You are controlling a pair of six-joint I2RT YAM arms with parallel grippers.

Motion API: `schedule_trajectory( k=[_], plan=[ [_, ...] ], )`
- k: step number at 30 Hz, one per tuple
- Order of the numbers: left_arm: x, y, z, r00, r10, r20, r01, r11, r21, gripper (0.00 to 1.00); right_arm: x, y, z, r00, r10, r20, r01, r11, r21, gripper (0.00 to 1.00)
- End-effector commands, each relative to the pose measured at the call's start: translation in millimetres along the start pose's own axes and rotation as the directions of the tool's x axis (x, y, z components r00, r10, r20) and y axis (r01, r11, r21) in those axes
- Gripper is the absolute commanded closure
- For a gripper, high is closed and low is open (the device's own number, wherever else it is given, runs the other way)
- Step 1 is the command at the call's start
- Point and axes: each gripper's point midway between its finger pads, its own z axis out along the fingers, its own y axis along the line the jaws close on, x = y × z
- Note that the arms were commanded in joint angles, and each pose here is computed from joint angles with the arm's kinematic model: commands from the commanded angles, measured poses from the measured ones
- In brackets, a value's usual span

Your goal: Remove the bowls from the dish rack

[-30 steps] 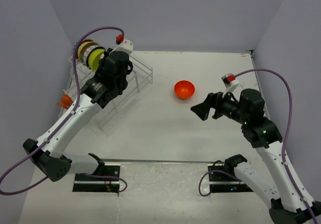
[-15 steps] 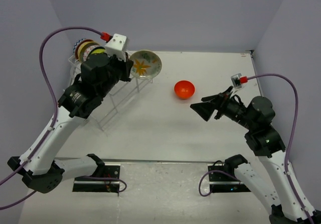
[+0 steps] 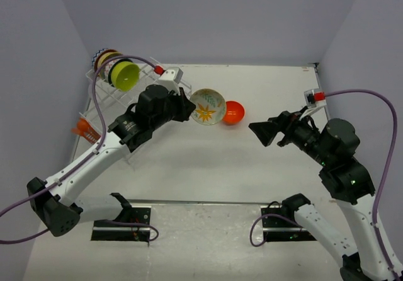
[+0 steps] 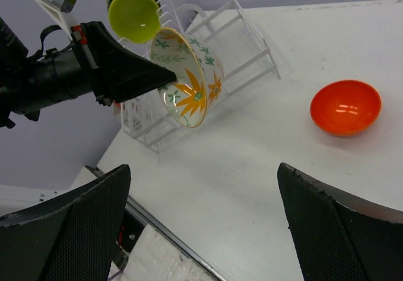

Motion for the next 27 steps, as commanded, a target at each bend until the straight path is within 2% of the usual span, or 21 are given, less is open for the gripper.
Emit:
schedule_trajectory(
  k=[1, 3, 4, 6, 9, 11, 15, 22, 27],
  plan=[
    [-42, -31, -1, 0.978, -0.132, 0.16, 0.117, 0.988, 0.101, 1.0, 6, -7, -4, 0.999, -0.033, -0.026, 0.034, 0.999, 0.04, 0.01],
    [-35, -33, 3, 0.98, -0.14, 0.144, 0.126, 0.987, 0.101, 1.0, 10, 15, -7, 0.998, -0.05, -0.026, 0.048, 0.994, -0.101, 0.01],
    [-35, -35, 3, 0.978, -0.148, 0.145, 0.133, 0.985, 0.107, 1.0, 5, 26, -10, 0.998, -0.056, 0.034, 0.061, 0.984, -0.167, 0.01],
    [-30, -34, 4, 0.975, -0.175, 0.138, 0.161, 0.981, 0.104, 1.0, 1, 30, -13, 0.996, -0.01, 0.084, 0.026, 0.981, -0.194, 0.01],
    [-28, -30, 2, 0.968, -0.205, 0.144, 0.193, 0.977, 0.091, 1.0, -3, 16, -9, 0.994, 0.005, 0.107, 0.007, 0.993, -0.116, 0.01],
    [-26, -27, 1, 0.962, -0.228, 0.147, 0.218, 0.972, 0.083, 1.0, 2, 0, 1, 0.999, 0.019, 0.042, -0.018, 1.0, -0.023, 0.01],
    [-10, -25, 12, 0.965, -0.235, 0.114, 0.23, 0.971, 0.061, 1.0, 11, -15, 11, 0.999, 0.019, -0.045, -0.017, 0.998, 0.06, 0.01],
    [14, -38, 29, 0.974, -0.216, 0.063, 0.212, 0.976, 0.058, 1.0, 25, -27, 26, 0.985, -0.047, -0.167, 0.06, 0.995, 0.079, 0.01],
    [26, -41, 39, 0.977, -0.207, 0.043, 0.204, 0.977, 0.056, 1.0, 28, -33, 29, 0.987, -0.057, -0.152, 0.071, 0.993, 0.092, 0.01]
  ],
)
